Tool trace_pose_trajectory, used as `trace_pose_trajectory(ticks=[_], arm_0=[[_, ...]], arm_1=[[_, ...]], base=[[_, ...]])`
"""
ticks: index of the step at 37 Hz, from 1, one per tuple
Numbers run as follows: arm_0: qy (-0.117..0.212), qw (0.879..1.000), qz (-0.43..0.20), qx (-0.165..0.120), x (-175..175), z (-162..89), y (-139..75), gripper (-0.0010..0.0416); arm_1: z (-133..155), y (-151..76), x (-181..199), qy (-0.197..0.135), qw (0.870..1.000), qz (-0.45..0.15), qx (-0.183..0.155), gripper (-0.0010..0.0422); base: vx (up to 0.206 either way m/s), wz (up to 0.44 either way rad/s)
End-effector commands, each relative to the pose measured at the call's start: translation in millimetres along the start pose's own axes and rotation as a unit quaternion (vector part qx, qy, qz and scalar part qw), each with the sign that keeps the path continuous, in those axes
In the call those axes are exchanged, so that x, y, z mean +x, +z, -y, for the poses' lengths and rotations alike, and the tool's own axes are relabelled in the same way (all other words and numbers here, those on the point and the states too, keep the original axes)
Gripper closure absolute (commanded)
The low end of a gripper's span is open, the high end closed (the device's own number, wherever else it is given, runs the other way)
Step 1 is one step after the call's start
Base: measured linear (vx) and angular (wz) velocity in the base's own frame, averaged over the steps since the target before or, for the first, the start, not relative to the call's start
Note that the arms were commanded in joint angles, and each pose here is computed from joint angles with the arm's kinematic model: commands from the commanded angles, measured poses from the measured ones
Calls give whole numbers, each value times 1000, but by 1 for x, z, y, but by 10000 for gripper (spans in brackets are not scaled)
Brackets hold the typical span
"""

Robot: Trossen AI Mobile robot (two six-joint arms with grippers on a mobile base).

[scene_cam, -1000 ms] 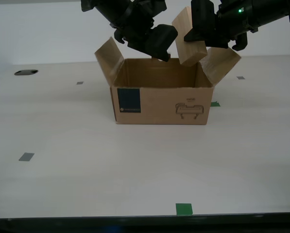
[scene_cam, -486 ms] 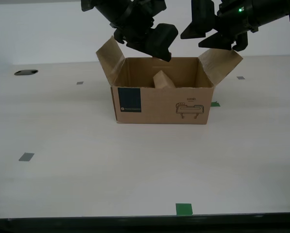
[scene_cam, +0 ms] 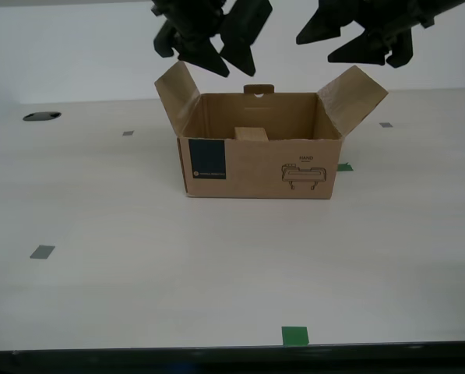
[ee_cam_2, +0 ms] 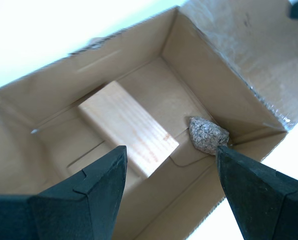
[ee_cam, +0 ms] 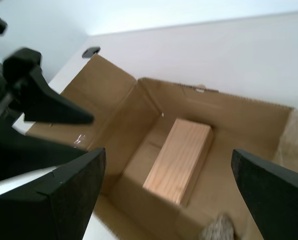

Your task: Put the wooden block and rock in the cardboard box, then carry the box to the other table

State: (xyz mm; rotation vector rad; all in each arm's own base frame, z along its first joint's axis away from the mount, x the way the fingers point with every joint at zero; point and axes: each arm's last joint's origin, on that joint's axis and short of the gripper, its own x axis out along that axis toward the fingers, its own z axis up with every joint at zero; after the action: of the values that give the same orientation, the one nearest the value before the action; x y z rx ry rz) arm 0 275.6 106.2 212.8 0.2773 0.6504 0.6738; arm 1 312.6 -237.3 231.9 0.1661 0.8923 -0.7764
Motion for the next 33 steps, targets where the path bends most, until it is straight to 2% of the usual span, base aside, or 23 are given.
trace_pose_trajectory(ticks=[1, 4, 7, 10, 14, 16, 21, 28, 33], arm_0=[[-10, 999, -33, 10, -13, -9, 11, 55], [-15, 999, -49, 6, -24, -19, 26, 49], [-22, 998, -63, 19, -34, -27, 39, 44], [-65, 993, -86, 41, -45, -34, 53, 35], [-120, 987, -105, 33, -61, -42, 69, 23], [-135, 985, -110, 23, -67, -46, 76, 19], [-141, 983, -117, 27, -83, -54, 90, 15], [-144, 984, -102, 27, -96, -61, 104, 19], [-157, 983, -87, 32, -104, -54, 111, 19]], arm_1=[[1, 8, -18, 3, 1000, -5, -14, 174], [3, 16, -33, 4, 1000, -4, -22, 174], [6, 23, -47, 4, 999, 3, -35, 174], [9, 29, -63, 5, 999, 2, -37, 174], [8, 36, -85, 10, 999, -7, -38, 174], [6, 40, -95, 14, 999, -9, -36, 174], [-1, 47, -115, 23, 999, -16, -31, 174], [-17, 50, -132, 40, 998, -22, -51, 174], [-34, 48, -138, 56, 996, -22, -72, 174]], base=[[0, 0], [0, 0], [0, 0], [0, 0], [0, 0], [0, 0], [0, 0], [0, 0], [0, 0]])
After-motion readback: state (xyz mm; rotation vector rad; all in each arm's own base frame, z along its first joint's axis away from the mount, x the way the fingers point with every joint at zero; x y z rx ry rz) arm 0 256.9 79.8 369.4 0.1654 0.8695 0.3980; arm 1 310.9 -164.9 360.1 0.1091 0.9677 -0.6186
